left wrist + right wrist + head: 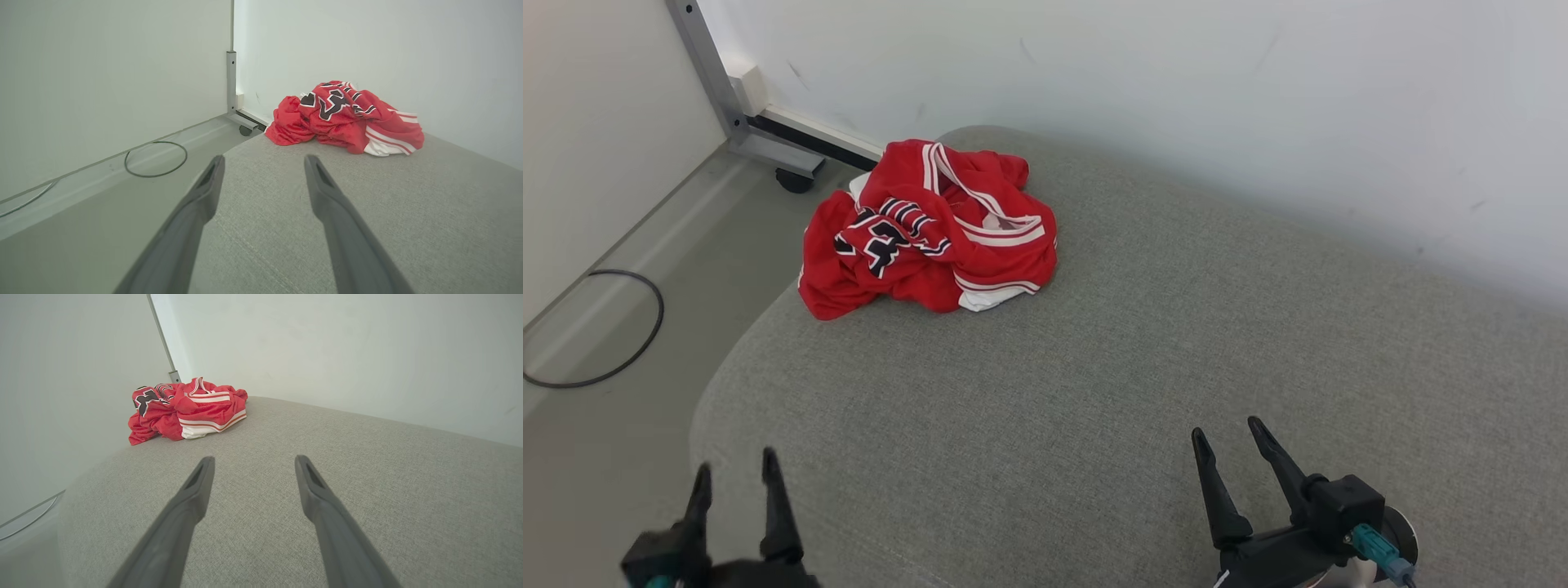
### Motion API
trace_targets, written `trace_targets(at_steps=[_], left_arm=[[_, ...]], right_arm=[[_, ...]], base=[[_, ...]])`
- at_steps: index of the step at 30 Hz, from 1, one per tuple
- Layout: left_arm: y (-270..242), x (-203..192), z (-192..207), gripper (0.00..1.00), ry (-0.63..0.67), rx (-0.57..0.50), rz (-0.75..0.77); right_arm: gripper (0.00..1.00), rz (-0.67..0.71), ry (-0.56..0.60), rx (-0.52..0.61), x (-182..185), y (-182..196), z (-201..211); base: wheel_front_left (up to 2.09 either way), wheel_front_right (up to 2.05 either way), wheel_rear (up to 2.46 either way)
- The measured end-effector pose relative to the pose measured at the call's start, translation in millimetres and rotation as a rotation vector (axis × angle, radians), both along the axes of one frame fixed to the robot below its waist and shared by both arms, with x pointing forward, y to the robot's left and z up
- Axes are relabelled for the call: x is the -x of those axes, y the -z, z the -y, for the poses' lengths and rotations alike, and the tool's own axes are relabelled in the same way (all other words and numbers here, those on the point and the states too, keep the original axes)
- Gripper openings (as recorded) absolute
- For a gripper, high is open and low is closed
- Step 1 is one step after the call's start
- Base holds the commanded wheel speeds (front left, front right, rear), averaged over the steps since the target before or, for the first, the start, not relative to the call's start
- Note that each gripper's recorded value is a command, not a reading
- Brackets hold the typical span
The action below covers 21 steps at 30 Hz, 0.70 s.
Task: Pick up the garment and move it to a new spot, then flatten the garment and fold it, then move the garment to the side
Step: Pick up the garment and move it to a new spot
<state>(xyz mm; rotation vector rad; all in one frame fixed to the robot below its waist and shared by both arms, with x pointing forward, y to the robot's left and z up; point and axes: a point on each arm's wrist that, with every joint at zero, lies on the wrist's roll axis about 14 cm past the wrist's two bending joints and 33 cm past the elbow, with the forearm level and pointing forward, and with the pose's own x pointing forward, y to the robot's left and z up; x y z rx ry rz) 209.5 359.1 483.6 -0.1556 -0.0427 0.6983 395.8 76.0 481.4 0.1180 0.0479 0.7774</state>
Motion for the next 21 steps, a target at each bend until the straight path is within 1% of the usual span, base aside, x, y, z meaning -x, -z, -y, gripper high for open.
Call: trace_targets(at_steps=[2, 3, 4, 6, 8, 12, 15, 18, 21], left_arm=[[-7.3, -21.6, 2.3, 1.0, 0.052, -0.003, 0.002], [-14.3, -46.4, 5.0, 1.0, 0.11, 0.0, -0.007], [-17.1, -59.9, 7.1, 1.0, 0.142, 0.002, -0.022], [-16.9, -86.7, 12.0, 1.0, 0.209, 0.027, -0.071], [-21.5, -110.4, 8.5, 1.0, 0.248, 0.031, -0.116], [-47.5, -159.3, -4.3, 1.0, 0.305, -0.01, -0.173], [-56.8, -191.1, -9.9, 1.0, 0.342, -0.031, -0.24], [-51.2, -217.2, -14.2, 1.0, 0.363, -0.03, -0.331], [-33.9, -239.0, -17.3, 1.0, 0.374, -0.011, -0.429]], right_arm=[[1.0, -0.002, 0.0, 0.003, 0.4, 2.4, 0.9], [1.0, 0.001, 0.0, 0.005, -0.9, 3.1, 1.2], [1.0, -0.001, 0.001, 0.003, -1.9, 3.2, 1.2], [1.0, -0.005, -0.009, 0.005, -2.1, 4.0, -1.5], [1.0, -0.001, -0.04, 0.016, -0.1, 3.3, -9.2], [1.0, 0.039, -0.089, 0.02, -3.2, -10.0, -25.1], [1.0, 0.045, -0.092, 0.023, -7.3, -12.2, -23.5], [1.0, 0.04, -0.08, 0.032, -15.1, -8.8, -14.7], [1.0, 0.014, -0.049, 0.047, -23.6, 2.7, 0.8]], base=[[0.0, 0.0, 0.0], [0.0, 0.0, 0.0], [0.0, 0.0, 0.0], [0.0, 0.0, 0.0], [0.0, 0.0, 0.0], [0.0, 0.0, 0.0], [0.0, 0.0, 0.0], [0.0, 0.0, 0.0], [0.0, 0.0, 0.0]])
